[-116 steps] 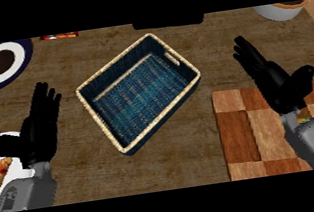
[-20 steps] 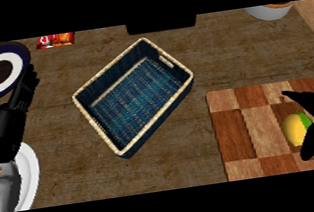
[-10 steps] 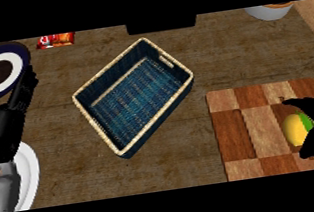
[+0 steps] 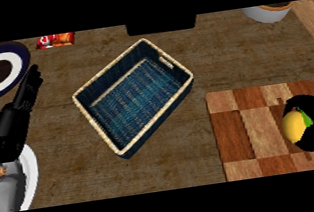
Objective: Pick the lemon from the cutting board and place it in the basket
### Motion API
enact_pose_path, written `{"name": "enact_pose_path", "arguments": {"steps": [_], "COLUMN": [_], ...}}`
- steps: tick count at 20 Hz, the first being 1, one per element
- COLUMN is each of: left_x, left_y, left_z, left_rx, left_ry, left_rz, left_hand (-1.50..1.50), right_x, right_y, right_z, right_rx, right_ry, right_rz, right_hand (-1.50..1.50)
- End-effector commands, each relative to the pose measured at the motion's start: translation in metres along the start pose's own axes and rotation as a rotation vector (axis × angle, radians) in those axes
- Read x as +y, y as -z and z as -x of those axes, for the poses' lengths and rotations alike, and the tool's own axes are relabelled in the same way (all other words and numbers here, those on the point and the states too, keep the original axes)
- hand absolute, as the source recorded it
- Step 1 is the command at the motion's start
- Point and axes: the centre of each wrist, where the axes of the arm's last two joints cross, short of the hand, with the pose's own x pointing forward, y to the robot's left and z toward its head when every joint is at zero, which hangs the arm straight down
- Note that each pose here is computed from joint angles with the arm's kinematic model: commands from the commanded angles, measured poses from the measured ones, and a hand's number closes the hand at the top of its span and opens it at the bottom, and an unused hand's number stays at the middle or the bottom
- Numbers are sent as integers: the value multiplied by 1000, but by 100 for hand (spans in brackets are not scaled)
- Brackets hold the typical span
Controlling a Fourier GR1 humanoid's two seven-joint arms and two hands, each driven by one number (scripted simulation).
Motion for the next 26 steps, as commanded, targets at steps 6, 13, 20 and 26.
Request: {"name": "enact_pose_path", "arguments": {"steps": [6, 13, 20, 26], "left_x": [0, 24, 12, 13], "left_y": [11, -11, -6, -6], "left_z": [-3, 5, 5, -3], "left_rx": [17, 22, 26, 13], "left_ry": [0, 19, 13, 15], "left_rz": [-8, -55, -37, -6], "left_hand": [0, 0, 0, 0], "right_x": [35, 72, 29, -8], "right_y": [-23, -83, -173, -250], "right_z": [-38, -91, -138, -160], "right_rx": [94, 389, 263, -35], "right_ry": [22, 197, 431, 693], "right_rz": [124, 385, 856, 1094], "right_hand": [150, 150, 150, 150]}}
